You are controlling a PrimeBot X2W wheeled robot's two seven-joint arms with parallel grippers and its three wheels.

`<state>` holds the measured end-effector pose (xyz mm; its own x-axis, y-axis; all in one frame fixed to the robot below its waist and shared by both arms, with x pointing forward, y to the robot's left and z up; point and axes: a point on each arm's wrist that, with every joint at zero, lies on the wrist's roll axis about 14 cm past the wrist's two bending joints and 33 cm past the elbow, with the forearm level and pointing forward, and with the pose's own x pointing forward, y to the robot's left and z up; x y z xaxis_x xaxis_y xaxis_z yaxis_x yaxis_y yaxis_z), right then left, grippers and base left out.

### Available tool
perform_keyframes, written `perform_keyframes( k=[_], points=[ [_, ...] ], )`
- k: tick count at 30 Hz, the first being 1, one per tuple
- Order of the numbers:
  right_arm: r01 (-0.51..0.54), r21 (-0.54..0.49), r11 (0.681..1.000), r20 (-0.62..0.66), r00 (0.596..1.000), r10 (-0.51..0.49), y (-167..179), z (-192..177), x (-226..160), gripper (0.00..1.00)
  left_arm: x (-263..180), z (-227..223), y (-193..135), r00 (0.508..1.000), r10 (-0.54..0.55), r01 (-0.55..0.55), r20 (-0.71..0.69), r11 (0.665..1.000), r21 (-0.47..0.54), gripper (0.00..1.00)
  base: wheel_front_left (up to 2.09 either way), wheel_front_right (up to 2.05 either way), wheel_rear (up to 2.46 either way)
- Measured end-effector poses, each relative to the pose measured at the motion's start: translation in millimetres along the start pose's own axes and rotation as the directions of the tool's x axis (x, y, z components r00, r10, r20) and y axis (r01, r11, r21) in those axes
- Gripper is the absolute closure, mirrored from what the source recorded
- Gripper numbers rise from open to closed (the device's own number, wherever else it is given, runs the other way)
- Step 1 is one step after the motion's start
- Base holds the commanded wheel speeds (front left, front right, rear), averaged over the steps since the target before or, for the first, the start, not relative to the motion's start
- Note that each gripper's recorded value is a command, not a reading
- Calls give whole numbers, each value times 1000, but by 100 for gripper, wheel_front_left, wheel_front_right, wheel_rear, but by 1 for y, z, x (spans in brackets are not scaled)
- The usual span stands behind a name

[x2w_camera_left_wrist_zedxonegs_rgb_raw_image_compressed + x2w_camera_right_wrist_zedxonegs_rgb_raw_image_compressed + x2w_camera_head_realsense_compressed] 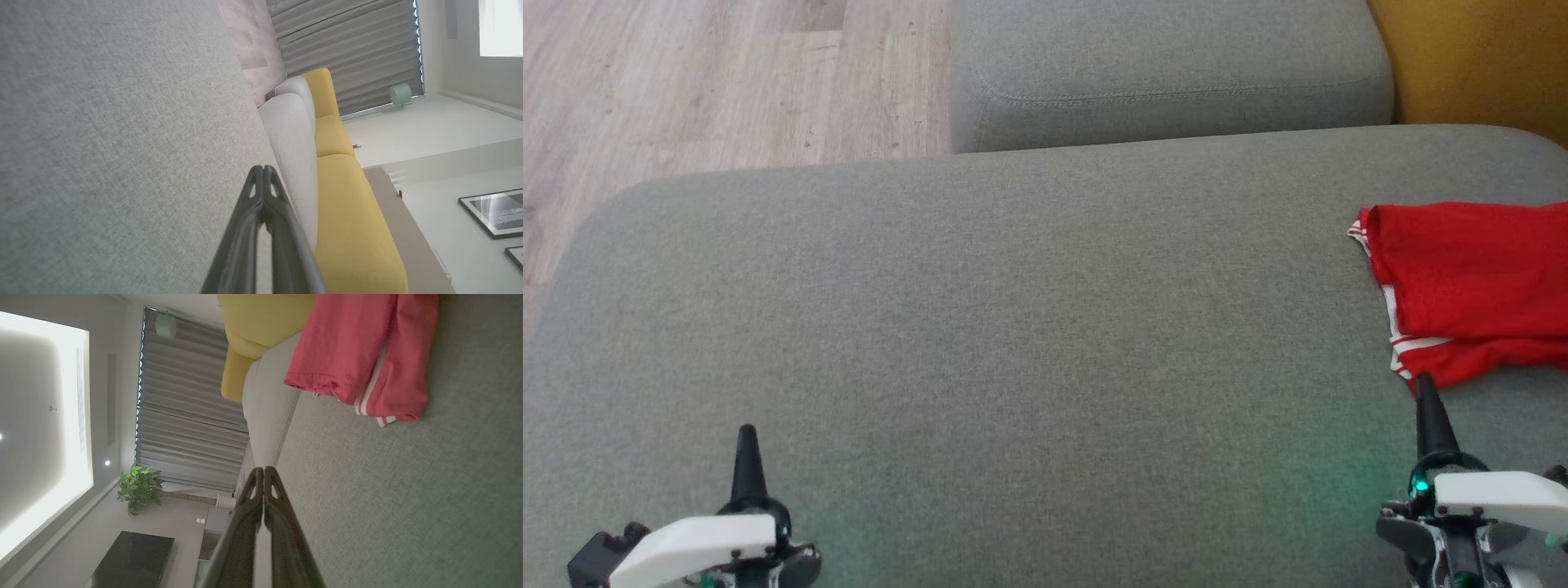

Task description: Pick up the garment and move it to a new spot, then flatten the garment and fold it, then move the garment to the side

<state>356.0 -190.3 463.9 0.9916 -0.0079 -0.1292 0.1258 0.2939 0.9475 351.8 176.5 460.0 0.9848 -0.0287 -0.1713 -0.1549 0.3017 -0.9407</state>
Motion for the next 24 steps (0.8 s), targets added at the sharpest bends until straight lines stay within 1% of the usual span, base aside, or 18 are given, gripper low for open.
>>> perform_keyframes(
  k=[13,18,24],
  points=[
    [-15,163,986,15,1000,13,5,9,8,100,10,9,-8,999,-35,36,10,987,-159,100,0,0,0],
    [-17,220,975,19,1000,13,4,11,9,100,13,10,-9,999,-43,44,8,975,-217,100,0,0,0],
    [-43,289,957,28,999,36,12,16,15,100,17,16,-14,998,-64,67,21,957,-284,100,0,0,0]
  ],
)
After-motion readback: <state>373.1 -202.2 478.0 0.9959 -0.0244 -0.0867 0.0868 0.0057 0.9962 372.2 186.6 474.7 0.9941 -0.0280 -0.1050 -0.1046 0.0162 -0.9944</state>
